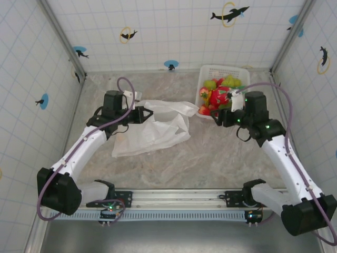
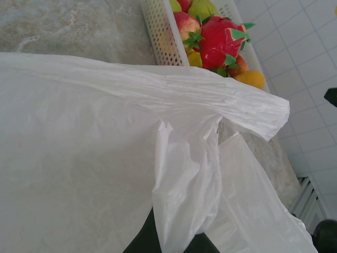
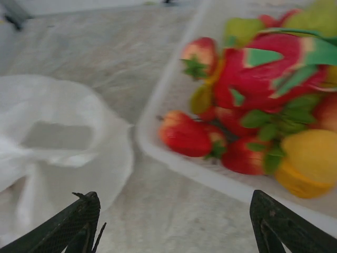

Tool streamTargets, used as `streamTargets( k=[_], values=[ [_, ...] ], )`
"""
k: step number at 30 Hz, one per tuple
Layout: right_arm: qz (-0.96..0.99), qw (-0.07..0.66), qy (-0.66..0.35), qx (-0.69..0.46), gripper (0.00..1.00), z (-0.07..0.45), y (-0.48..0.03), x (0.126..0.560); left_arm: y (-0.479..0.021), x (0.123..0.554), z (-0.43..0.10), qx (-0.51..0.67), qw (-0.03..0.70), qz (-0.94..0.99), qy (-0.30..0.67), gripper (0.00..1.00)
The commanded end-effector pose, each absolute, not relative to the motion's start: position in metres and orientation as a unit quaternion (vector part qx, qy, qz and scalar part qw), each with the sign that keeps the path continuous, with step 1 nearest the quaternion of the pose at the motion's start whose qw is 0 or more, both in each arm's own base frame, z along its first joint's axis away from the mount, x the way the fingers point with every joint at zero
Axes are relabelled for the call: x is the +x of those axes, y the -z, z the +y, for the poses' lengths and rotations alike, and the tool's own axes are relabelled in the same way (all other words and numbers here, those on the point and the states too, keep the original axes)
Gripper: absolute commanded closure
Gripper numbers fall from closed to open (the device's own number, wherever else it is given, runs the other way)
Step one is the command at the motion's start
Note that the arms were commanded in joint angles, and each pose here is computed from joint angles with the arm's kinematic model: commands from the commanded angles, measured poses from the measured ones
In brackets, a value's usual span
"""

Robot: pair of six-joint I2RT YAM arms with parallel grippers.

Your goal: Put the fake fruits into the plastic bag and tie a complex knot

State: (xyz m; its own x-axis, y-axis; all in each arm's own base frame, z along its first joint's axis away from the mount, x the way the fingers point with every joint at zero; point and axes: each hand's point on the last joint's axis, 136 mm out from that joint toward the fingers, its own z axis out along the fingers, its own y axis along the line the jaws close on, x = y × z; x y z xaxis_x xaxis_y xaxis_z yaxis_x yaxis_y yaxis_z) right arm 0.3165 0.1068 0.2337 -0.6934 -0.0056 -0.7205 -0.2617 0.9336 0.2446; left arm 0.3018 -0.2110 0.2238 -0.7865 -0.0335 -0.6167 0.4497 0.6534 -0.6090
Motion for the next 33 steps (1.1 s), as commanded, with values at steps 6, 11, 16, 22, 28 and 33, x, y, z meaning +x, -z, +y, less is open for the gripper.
streamTargets(
  k=[6,11,16,22,28,33],
  values=[
    [0.956,0.293,-0.012,0.013,0.16,0.038,-0.179,0.354,-0.228,0.299,-0.22,0.141,0.308,0.848,0.408,1.0],
    [0.959,0.282,-0.021,0.025,0.15,0.037,-0.156,0.379,-0.229,0.299,-0.222,0.145,0.31,0.846,0.408,1.0],
    [0.964,0.264,-0.026,0.029,0.15,0.038,-0.136,0.392,-0.23,0.3,-0.222,0.145,0.311,0.847,0.407,1.0],
    [0.964,0.261,-0.029,0.031,0.18,0.037,-0.123,0.407,-0.229,0.3,-0.222,0.145,0.309,0.848,0.405,1.0],
    [0.966,0.255,-0.039,0.03,0.29,0.039,-0.114,0.416,-0.229,0.3,-0.222,0.144,0.309,0.848,0.404,1.0],
    [0.968,0.247,-0.036,0.026,0.38,0.039,-0.112,0.416,-0.23,0.3,-0.222,0.145,0.309,0.848,0.404,1.0]
  ],
)
